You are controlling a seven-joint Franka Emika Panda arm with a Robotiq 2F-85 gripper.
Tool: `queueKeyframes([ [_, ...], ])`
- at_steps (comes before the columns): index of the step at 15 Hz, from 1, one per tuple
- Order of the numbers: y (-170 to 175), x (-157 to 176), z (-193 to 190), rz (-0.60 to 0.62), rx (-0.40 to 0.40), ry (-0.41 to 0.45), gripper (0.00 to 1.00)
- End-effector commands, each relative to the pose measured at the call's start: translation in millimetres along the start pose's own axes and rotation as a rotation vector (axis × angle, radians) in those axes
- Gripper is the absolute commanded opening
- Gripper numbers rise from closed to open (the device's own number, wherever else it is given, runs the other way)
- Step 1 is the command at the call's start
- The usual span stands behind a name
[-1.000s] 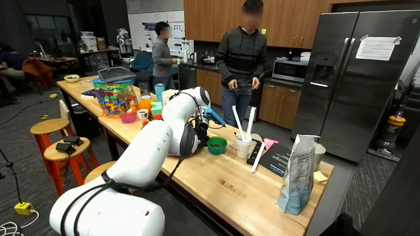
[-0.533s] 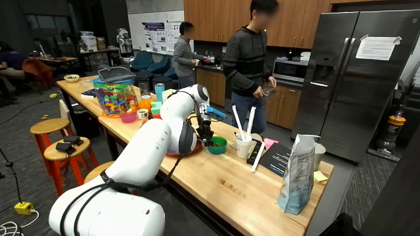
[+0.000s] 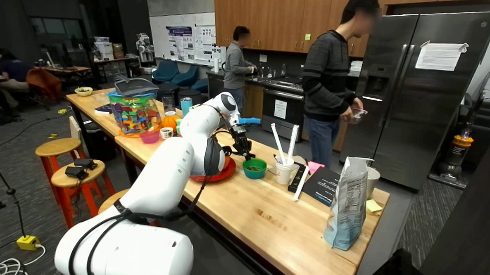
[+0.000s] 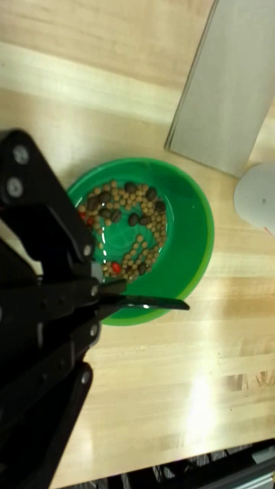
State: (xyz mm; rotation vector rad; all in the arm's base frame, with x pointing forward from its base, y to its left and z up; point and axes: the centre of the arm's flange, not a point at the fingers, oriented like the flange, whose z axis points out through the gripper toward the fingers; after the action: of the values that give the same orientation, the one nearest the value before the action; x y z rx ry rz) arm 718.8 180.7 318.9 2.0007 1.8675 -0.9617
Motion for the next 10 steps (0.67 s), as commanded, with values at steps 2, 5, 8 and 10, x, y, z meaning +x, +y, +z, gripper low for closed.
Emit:
queueKeyframes([
  [2, 53.7, 2.1, -63.2, 0.042, -0.091, -0.025, 0.01],
  [5, 53.6, 4.1, -71.5, 0.015, 0.007, -0.004, 0.01],
  [8, 37.7, 3.2, -69.2, -0.008, 0.161, -0.001, 0.01],
  [10, 20.9, -1.0, -63.8, -0.029, 0.282, 0.005, 0.01],
])
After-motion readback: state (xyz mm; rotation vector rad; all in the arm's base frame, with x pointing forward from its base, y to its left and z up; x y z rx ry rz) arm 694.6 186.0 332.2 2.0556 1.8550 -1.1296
